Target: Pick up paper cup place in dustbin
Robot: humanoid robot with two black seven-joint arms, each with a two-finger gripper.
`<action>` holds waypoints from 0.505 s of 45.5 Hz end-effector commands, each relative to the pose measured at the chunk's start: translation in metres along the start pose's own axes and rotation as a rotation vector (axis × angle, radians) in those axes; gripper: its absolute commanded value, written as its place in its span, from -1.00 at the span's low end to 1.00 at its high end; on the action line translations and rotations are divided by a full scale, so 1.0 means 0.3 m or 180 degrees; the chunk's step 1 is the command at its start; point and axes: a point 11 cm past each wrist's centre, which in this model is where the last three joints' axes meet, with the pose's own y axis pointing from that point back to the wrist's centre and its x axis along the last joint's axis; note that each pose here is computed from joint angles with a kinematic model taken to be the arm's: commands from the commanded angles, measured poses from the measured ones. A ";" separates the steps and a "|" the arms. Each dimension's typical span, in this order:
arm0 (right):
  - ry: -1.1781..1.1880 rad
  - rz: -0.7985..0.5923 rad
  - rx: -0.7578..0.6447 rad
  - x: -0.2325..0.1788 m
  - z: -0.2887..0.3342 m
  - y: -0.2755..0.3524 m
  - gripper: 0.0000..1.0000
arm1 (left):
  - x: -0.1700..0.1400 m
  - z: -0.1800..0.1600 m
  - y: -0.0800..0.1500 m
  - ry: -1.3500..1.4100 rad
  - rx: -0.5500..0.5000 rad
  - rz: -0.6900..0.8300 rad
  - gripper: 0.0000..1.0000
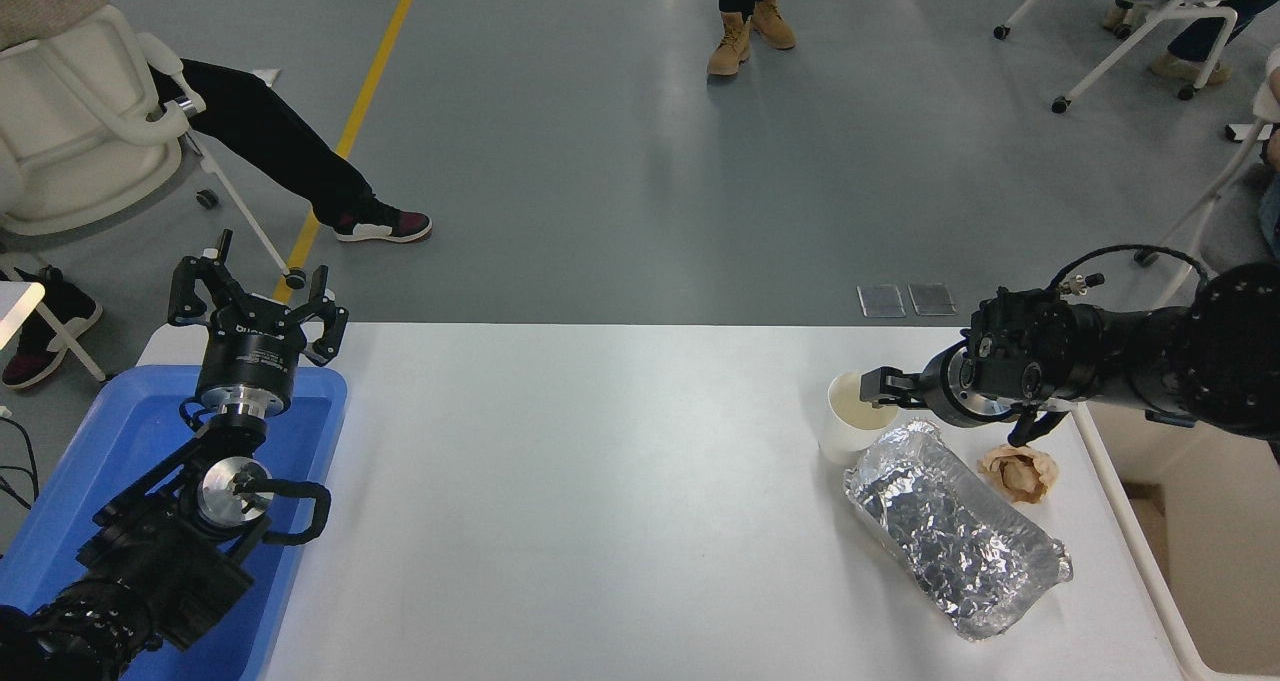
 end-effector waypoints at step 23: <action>-0.0097 0.0030 0.0386 -0.002 -0.094 0.008 -1.00 | -0.001 0.002 -0.001 -0.0002 -0.0003 -0.0003 0.98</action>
